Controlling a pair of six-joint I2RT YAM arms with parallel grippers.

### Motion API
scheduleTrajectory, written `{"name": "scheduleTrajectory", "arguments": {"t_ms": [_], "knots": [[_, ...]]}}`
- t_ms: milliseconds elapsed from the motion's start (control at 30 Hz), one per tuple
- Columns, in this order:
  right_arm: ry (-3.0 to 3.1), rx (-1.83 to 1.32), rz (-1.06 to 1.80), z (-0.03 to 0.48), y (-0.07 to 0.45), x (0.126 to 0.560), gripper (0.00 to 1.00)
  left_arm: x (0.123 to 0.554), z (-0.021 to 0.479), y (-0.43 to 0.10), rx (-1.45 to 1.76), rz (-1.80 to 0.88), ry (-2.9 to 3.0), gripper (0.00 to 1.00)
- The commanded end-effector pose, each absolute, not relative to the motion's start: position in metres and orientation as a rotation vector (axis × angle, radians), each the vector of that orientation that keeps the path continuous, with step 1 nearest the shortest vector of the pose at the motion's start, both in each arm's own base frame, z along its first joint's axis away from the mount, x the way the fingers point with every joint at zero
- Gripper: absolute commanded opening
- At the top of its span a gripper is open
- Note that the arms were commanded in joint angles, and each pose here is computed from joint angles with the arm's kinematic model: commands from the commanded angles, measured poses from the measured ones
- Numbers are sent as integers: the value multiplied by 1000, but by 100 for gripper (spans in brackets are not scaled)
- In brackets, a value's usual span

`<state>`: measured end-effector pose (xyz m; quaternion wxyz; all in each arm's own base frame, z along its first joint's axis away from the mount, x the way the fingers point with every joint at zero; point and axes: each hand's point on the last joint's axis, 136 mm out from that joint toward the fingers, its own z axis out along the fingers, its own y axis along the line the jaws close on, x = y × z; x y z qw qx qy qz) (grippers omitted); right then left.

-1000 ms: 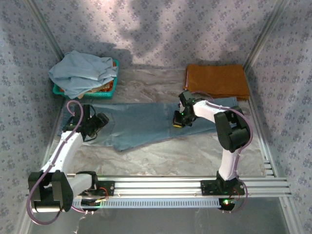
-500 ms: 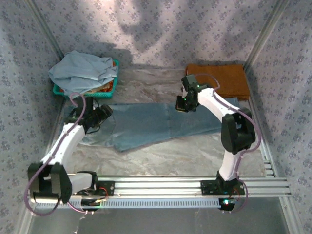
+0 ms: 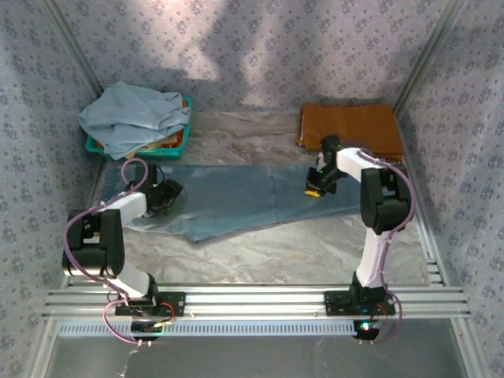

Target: Fold and stack the trousers

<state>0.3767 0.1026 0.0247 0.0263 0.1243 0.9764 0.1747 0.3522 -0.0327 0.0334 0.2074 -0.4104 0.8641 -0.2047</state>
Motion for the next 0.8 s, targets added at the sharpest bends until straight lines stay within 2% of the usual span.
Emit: {"name": "scheduleTrajectory", "arguments": {"t_ms": [0,167,233,300,400,533,767], "knots": [[2971,554,418,38,48,373,27,322,-12,-5,-1303,-402,2480,65],[2834,767,159,69,-38,381,53,325,-4,-19,-1245,-495,2537,69],[2800,902,22,75,-73,375,63,326,5,-22,-1211,-506,2552,74],[2753,1006,-26,74,-102,374,69,329,18,-24,-1169,-525,2551,80],[2744,1104,-15,60,-128,374,74,331,36,-29,-1117,-532,2558,87],[2752,1182,21,36,-151,375,75,330,56,-35,-1068,-533,2568,88],[2804,1229,40,9,-161,369,75,331,74,-44,-1026,-541,2561,87]]}}
